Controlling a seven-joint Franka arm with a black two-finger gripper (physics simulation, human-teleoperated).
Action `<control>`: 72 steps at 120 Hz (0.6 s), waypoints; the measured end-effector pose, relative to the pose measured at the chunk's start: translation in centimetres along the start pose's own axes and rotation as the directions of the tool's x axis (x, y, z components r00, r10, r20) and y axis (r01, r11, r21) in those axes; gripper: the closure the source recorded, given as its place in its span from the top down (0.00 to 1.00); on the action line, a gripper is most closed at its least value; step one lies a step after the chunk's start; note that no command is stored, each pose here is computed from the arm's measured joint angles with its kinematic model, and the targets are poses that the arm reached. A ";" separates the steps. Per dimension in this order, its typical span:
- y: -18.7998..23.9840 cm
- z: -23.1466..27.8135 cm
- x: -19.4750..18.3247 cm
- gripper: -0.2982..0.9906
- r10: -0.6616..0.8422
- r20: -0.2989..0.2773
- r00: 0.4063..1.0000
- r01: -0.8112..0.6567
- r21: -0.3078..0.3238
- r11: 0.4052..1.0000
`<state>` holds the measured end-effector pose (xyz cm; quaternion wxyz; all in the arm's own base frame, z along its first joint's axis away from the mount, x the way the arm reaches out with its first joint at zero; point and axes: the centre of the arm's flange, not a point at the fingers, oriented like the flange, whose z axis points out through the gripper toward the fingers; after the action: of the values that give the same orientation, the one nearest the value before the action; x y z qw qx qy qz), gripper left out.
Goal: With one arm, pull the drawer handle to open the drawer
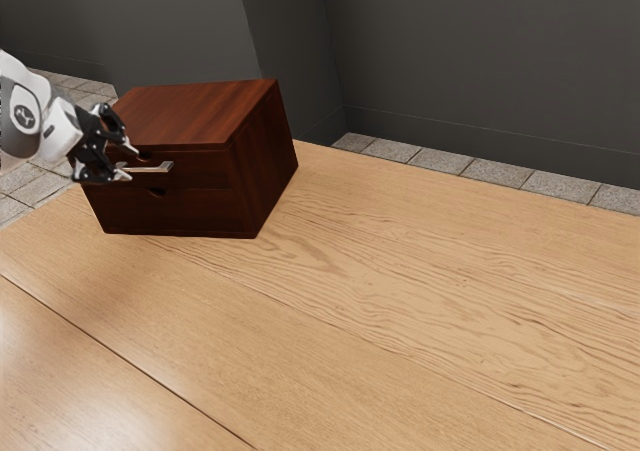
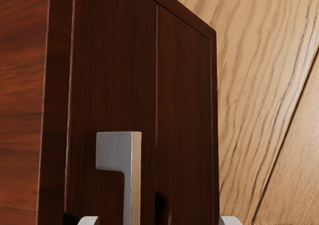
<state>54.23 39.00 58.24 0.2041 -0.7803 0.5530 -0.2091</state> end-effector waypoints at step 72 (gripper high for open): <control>-0.3 4.4 -1.5 0.39 0.128 -0.019 0.992 -0.128 0.005 0.992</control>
<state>56.38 40.92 54.60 0.2132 -0.7408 0.6034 -0.2042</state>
